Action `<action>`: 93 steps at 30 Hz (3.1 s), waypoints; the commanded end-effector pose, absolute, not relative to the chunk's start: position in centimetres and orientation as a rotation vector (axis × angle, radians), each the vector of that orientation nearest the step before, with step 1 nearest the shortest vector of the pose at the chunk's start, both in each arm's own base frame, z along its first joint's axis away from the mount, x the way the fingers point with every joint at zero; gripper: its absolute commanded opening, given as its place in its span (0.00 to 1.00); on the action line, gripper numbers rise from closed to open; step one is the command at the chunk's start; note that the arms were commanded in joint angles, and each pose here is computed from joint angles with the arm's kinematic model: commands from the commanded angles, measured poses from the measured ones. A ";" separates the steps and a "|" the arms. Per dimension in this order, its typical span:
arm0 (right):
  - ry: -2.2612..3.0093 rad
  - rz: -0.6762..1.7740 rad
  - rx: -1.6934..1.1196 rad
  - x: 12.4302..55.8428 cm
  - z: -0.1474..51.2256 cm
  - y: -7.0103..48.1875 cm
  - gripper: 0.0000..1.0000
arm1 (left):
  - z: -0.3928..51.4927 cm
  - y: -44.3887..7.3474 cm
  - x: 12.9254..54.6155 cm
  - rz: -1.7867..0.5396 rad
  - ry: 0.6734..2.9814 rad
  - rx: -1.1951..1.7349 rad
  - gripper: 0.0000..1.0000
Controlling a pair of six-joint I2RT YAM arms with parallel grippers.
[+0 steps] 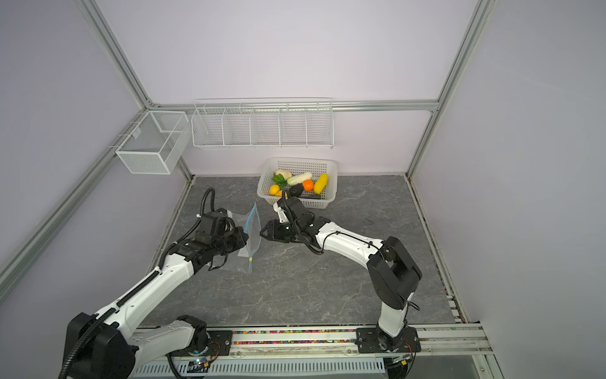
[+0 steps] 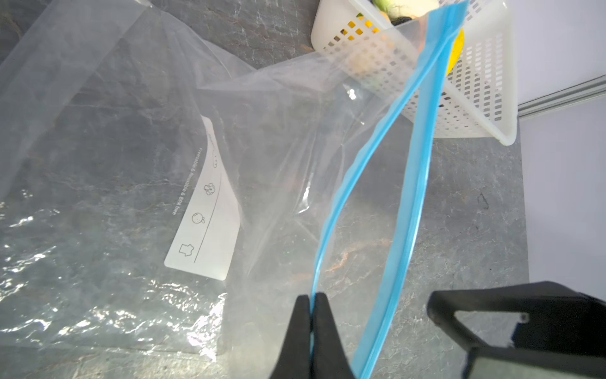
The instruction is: Place the food in the zip-top bag and seal the zipper
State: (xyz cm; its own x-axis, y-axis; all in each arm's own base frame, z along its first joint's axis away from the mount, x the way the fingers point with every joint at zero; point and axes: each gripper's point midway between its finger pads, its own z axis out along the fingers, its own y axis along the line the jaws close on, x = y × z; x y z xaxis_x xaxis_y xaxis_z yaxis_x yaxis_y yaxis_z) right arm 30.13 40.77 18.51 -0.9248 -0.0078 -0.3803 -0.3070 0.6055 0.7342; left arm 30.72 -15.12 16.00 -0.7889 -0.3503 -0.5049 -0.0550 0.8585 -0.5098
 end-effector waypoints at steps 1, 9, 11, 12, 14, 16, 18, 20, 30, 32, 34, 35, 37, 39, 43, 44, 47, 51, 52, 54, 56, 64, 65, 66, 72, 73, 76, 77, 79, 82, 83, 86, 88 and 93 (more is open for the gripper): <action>2.458 1.053 -0.301 32.2 20.8 37.7 0.47 | 16.8 -15.1 31.4 -0.634 2.421 -0.321 0.00; 2.494 0.575 -0.182 41.6 19.1 30.6 0.44 | 16.6 -16.1 32.7 -0.641 2.457 -0.318 0.00; 2.514 0.460 -0.156 44.0 18.3 28.9 0.42 | 16.6 -16.3 33.0 -0.642 2.468 -0.311 0.00; 2.520 0.417 -0.144 45.0 17.9 28.3 0.41 | 16.6 -16.3 33.1 -0.639 2.474 -0.308 0.00; 2.531 0.343 -0.126 47.0 17.0 27.2 0.41 | 16.6 -16.4 33.2 -0.631 2.487 -0.304 0.00; 2.548 0.286 -0.108 48.8 16.1 26.5 0.41 | 16.5 -16.5 33.3 -0.630 2.497 -0.301 0.00; 2.565 0.227 -0.101 50.3 15.1 26.1 0.40 | 16.3 -16.6 33.3 -0.631 2.504 -0.298 0.00; 2.585 0.168 -0.097 51.3 14.2 25.7 0.40 | 16.3 -16.6 33.4 -0.625 2.505 -0.297 0.00; 2.648 0.032 -0.045 53.1 11.4 23.0 0.37 | 16.1 -16.4 33.3 -0.609 2.514 -0.276 0.00; 2.656 0.018 -0.041 53.0 11.1 22.5 0.37 | 16.1 -16.5 33.3 -0.610 2.517 -0.273 0.00; 2.671 -0.002 -0.041 52.8 10.5 21.8 0.37 | 15.9 -16.4 33.4 -0.603 2.520 -0.270 0.00; 2.678 -0.015 -0.035 52.8 10.2 21.3 0.37 | 15.8 -16.3 33.4 -0.597 2.522 -0.269 0.00; 2.695 -0.037 -0.014 52.7 9.6 19.9 0.37 | 15.9 -16.1 33.4 -0.586 2.522 -0.268 0.00; 2.711 -0.052 0.002 52.4 9.3 18.9 0.36 | 15.9 -15.9 33.4 -0.580 2.518 -0.267 0.00; 2.686 -0.063 0.001 52.6 9.7 18.4 0.36 | 16.1 -15.7 33.2 -0.576 2.512 -0.265 0.00; 2.687 -0.073 0.001 52.4 9.7 18.2 0.35 | 16.0 -15.7 33.0 -0.578 2.514 -0.265 0.00; 2.693 -0.097 -0.007 51.8 9.7 17.7 0.35 | 16.0 -15.6 33.0 -0.582 2.513 -0.274 0.00; 2.697 -0.125 -0.013 50.8 9.7 16.9 0.35 | 16.2 -15.5 32.9 -0.578 2.507 -0.267 0.00; 2.697 -0.131 -0.013 50.4 9.7 16.7 0.35 | 16.3 -15.5 32.8 -0.578 2.507 -0.266 0.00; 2.695 -0.146 -0.015 49.8 9.9 16.2 0.35 | 16.4 -15.5 32.8 -0.579 2.502 -0.263 0.00; 2.687 -0.160 -0.013 49.0 10.2 15.6 0.35 | 16.4 -15.5 32.7 -0.581 2.504 -0.262 0.00; 2.702 -0.241 0.007 45.5 9.3 12.4 0.35 | 16.6 -16.0 32.3 -0.621 2.514 -0.231 0.00; 2.705 -0.247 0.009 45.1 9.1 12.1 0.35 | 16.6 -16.1 32.3 -0.626 2.517 -0.230 0.00; 2.706 -0.253 0.013 44.6 9.1 11.8 0.35 | 16.6 -16.2 32.2 -0.629 2.523 -0.227 0.00; 2.714 -0.251 0.019 42.7 8.9 11.0 0.35 | 16.5 -16.8 32.2 -0.669 2.533 -0.235 0.00; 2.711 -0.224 0.017 42.5 9.0 11.2 0.35 | 16.5 -16.8 32.3 -0.678 2.531 -0.241 0.00; 2.710 -0.104 -0.011 41.8 9.4 12.7 0.36 | 16.7 -17.2 32.5 -0.703 2.524 -0.261 0.00; 2.707 -0.080 -0.017 41.8 9.6 13.1 0.37 | 16.7 -17.2 32.5 -0.708 2.522 -0.265 0.00; 2.700 -0.035 -0.045 41.5 10.0 14.2 0.37 | 17.0 -17.6 32.6 -0.716 2.520 -0.267 0.00; 2.675 0.102 -0.100 41.2 10.9 16.7 0.38 | 17.3 -18.1 32.7 -0.693 2.516 -0.264 0.00; 2.667 0.187 -0.142 40.9 11.2 18.1 0.39 | 17.4 -18.3 32.7 -0.688 2.515 -0.263 0.00; 2.626 0.404 -0.231 40.5 12.1 22.0 0.41 | 17.4 -18.9 32.9 -0.693 2.520 -0.261 0.00; 2.607 0.444 -0.279 40.3 12.7 23.9 0.41 | 17.3 -19.0 33.1 -0.690 2.526 -0.257 0.00; 2.556 0.513 -0.398 40.9 14.3 28.1 0.44 | 17.3 -18.8 33.2 -0.666 2.527 -0.252 0.00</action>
State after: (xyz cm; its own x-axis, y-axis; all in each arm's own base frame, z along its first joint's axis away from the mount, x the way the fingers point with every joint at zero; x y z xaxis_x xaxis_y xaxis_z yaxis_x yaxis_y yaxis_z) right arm 40.23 24.92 12.75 -0.8653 -0.1421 -0.4808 -0.2775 0.9344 0.2234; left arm 32.68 -18.91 16.63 -0.8624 -0.2920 -0.4136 -0.0434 0.8565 -0.5143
